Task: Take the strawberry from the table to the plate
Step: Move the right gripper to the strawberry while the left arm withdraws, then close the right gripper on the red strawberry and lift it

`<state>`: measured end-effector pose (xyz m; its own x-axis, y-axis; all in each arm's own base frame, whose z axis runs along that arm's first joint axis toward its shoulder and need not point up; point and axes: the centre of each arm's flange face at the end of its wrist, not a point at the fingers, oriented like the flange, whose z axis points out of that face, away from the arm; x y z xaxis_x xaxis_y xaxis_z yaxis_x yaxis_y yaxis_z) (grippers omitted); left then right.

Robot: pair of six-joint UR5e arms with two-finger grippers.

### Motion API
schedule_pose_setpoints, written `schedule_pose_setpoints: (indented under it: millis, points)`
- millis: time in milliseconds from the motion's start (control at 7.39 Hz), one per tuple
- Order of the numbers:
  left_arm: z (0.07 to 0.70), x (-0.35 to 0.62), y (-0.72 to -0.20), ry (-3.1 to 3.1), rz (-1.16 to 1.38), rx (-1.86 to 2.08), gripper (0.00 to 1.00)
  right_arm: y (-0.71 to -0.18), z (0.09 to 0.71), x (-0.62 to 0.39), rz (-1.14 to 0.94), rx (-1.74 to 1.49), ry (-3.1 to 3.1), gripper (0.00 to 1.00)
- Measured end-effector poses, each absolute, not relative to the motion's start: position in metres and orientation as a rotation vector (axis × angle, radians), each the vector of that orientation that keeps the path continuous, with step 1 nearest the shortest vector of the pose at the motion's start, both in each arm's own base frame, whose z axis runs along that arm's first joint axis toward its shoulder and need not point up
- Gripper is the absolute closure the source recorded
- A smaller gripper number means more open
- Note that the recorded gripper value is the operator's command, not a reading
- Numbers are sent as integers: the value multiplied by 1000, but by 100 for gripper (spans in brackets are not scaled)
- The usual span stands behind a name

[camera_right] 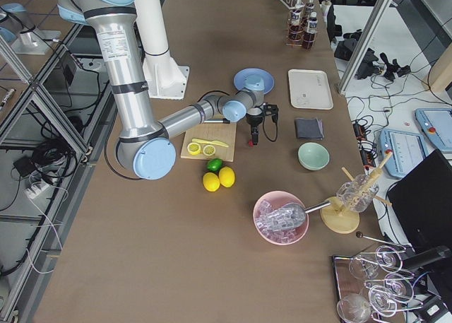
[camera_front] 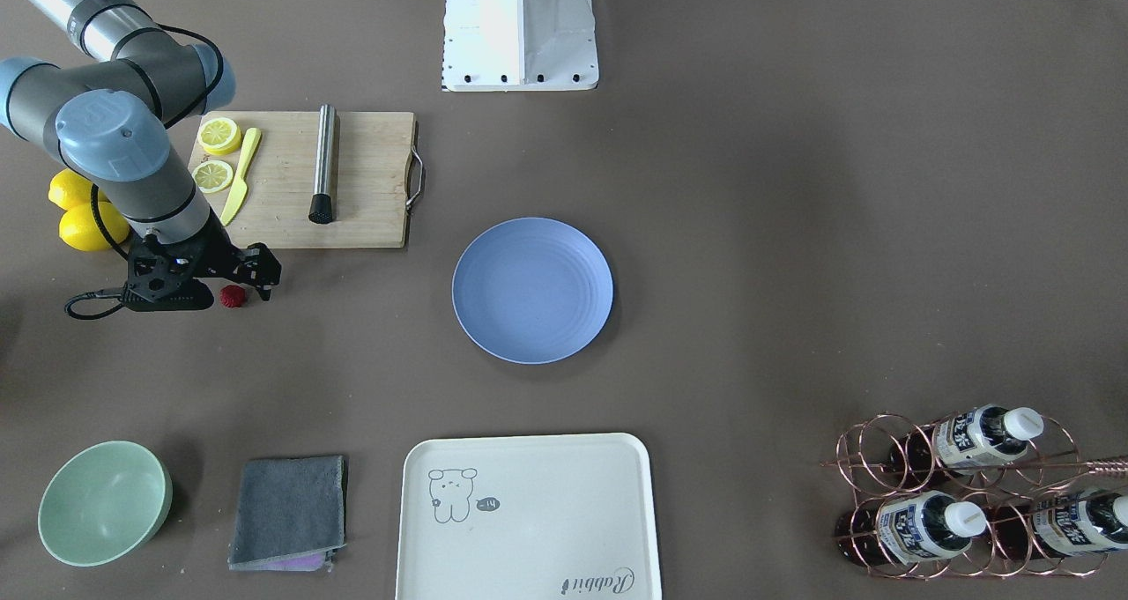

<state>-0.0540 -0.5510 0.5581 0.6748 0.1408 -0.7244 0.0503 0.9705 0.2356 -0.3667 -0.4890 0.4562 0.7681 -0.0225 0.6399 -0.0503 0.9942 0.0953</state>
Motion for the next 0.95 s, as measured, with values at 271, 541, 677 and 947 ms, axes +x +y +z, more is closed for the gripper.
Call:
schedule_pose_setpoints:
  millis: [271, 541, 677, 947]
  points:
    - [560, -59, -549, 828, 56, 248, 2, -482, 465, -372, 5, 100, -684, 38]
    - [560, -60, -549, 828, 56, 249, 2, -480, 469, -374, 1, 94, -679, 64]
    - [560, -61, -548, 829, 54, 248, 2, -480, 469, -375, -3, 94, -679, 73]
    - [569, -66, -540, 827, 45, 241, 2, -480, 470, -375, -7, 93, -679, 100]
